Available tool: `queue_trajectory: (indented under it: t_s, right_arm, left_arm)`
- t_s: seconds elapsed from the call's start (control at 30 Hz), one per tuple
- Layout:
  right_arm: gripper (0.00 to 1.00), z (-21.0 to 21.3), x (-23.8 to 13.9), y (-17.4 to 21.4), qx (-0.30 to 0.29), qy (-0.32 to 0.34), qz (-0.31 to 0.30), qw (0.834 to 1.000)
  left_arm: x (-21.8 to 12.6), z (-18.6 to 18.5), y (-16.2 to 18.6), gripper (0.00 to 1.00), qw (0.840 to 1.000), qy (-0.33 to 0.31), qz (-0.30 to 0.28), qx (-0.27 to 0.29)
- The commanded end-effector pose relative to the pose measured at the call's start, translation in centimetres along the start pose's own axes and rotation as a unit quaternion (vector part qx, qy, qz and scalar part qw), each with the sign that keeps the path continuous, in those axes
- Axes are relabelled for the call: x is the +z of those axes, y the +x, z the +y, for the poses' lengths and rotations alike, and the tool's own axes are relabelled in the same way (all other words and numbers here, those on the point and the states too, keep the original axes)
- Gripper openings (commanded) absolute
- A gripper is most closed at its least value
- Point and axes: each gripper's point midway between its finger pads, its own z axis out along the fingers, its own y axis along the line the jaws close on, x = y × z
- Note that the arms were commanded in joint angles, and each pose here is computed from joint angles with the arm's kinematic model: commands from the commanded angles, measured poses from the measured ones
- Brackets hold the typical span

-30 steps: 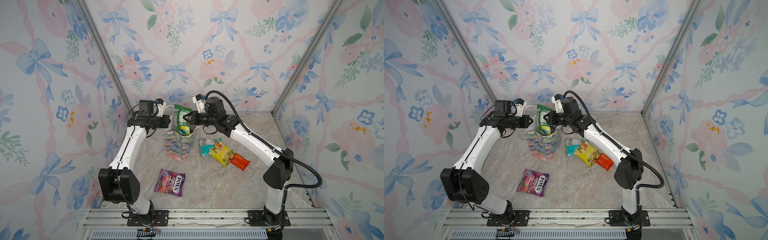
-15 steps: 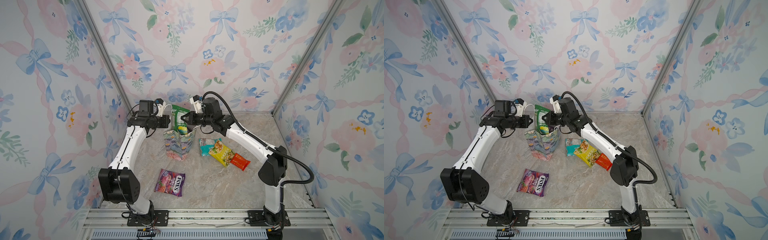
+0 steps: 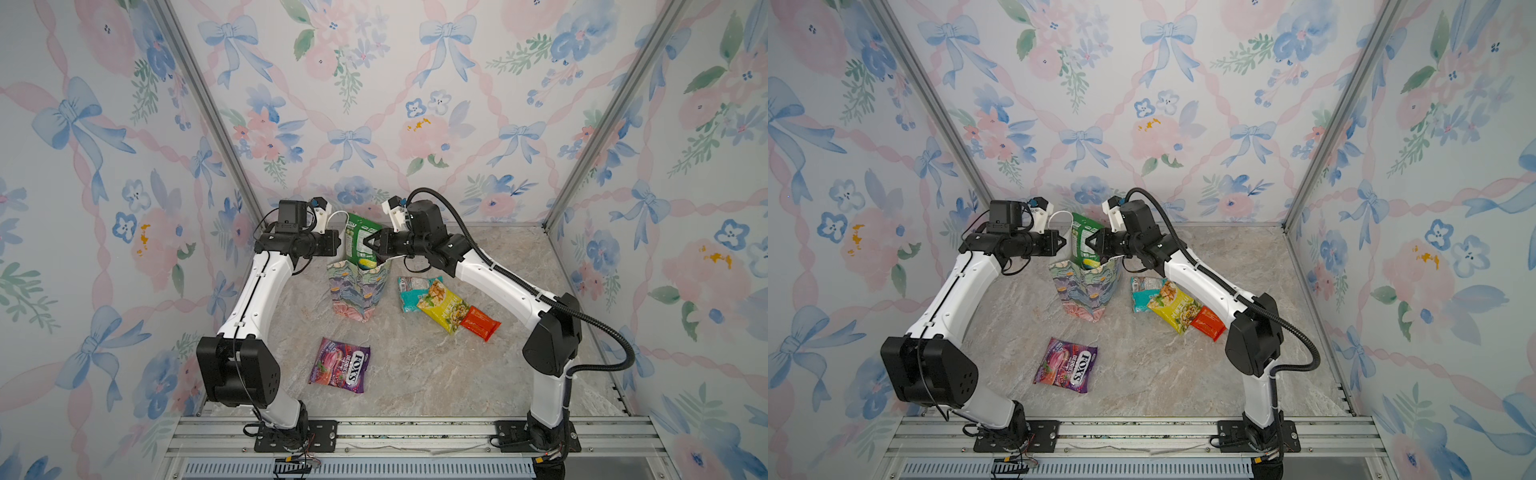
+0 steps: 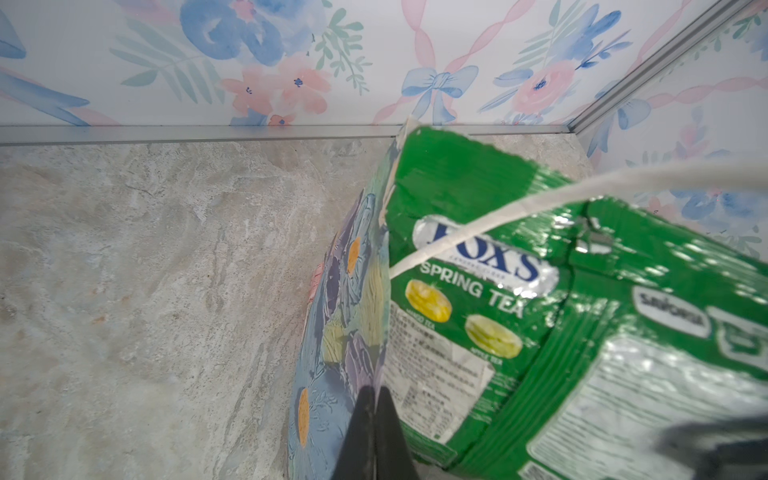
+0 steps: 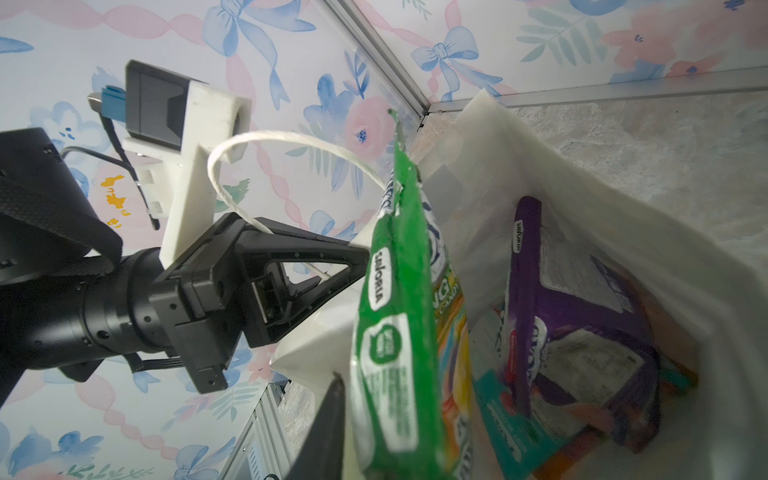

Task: Place the snacks into the paper bag
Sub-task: 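Lower the green FOX'S bag into the paper bag with the right gripper, then open the right gripper and raise it out of the paper bag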

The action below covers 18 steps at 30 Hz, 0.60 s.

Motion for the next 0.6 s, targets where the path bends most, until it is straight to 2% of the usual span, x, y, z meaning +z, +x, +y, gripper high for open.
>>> queue_trajectory:
  t_s: [0.0,0.07,0.17,0.3,0.57]
  right_arm:
    - [0.62,1.7,-2.9,-2.6,-0.024,-0.008,-0.043,0.999]
    - [0.80,1.2,-3.9,-3.7,-0.036,0.012,-0.058,0.998]
    - [0.90,1.0,-5.7,-5.5,-0.051,0.027,-0.084,0.995]
    - [0.97,1.0,-7.8,-7.2,-0.075,0.049,-0.113,0.990]
    - [0.98,0.4,-10.8,-8.3,-0.102,0.088,-0.132,0.982]
  left_arm:
    - [-0.2,-0.6,0.8,0.00,1.000,0.007,0.010,0.005]
    - [-0.2,-0.6,0.8,0.00,1.000,0.008,0.010,0.004]
    - [-0.3,-0.6,0.8,0.00,1.000,0.008,0.010,0.005]
    - [-0.3,-0.7,0.7,0.00,1.000,0.008,0.009,0.005]
    - [-0.3,-0.6,0.8,0.00,1.000,0.006,0.009,0.006]
